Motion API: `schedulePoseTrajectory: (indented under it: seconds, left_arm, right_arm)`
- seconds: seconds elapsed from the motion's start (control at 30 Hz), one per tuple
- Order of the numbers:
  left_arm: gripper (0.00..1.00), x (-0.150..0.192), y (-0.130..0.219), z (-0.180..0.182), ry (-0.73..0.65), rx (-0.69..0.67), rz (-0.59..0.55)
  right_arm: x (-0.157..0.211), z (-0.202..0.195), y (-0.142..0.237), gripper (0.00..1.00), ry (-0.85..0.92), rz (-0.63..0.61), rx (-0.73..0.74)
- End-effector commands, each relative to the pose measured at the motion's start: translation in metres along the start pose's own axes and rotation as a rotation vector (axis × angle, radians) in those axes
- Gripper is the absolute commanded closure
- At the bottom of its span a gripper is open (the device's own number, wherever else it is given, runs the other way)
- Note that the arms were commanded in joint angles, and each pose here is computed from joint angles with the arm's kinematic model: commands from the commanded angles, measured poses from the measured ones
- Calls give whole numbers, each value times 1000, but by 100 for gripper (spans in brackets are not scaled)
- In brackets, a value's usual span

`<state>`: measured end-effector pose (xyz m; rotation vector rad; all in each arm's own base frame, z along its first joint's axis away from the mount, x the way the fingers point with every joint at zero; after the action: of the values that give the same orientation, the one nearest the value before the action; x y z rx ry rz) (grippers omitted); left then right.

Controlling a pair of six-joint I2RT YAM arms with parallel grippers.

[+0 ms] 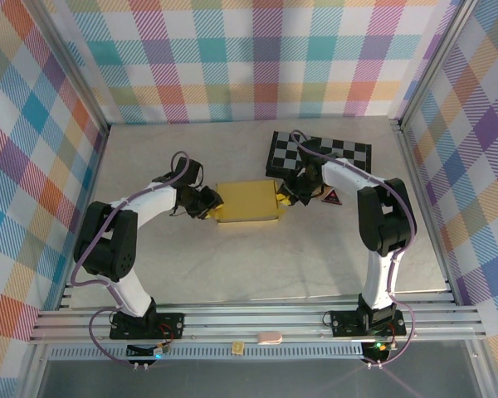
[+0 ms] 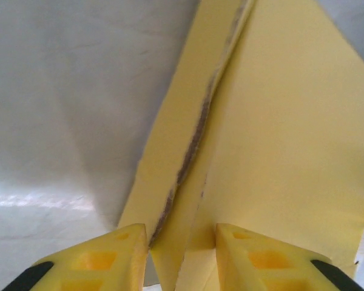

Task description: Fold the paper box

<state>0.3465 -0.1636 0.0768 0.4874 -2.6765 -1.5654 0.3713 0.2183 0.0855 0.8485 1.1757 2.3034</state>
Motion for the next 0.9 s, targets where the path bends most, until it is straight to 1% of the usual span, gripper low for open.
schedulePoseTrajectory:
  seconds: [0.0, 0.1, 0.2, 0.3, 0.37, 0.57, 0.63, 0.87]
  left_arm:
    - [63, 15, 9, 17, -24, -105, 63]
    - [61, 12, 11, 17, -53, -125, 76]
    - [59, 9, 13, 10, -74, -100, 73]
    - [59, 7, 14, 9, -86, -107, 79]
    - [59, 7, 16, 10, -96, -122, 84]
    - [60, 3, 16, 7, -127, -106, 72]
    - [61, 4, 12, 6, -124, -97, 81]
    - [62, 11, 3, 14, -110, -98, 100]
  right_arm:
    - [0, -13, -2, 86, 25, -9, 67]
    - [0, -13, 0, 85, 37, -10, 70]
    - [0, -8, 8, 81, 71, -29, 69]
    - [2, -4, 15, 72, 122, -38, 64]
    - [6, 0, 17, 65, 160, -20, 46]
    - [26, 14, 19, 53, 273, 41, -34]
    - [32, 17, 15, 50, 290, 78, -52]
    - [40, 3, -11, 50, 305, 143, 9]
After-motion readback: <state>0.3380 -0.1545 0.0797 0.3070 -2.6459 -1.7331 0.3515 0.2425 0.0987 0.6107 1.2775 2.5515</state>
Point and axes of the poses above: each hand's point on the last joint's axis, 136 mm out from that joint toward the fingers, its own y axis back along the fingers, its own z axis along the line the jaws close on, x = y × z, the point moved 2 cm from there along y, back along the fingers, and after that the axes turned 15 degrees about -y, right-handed, at the moved point
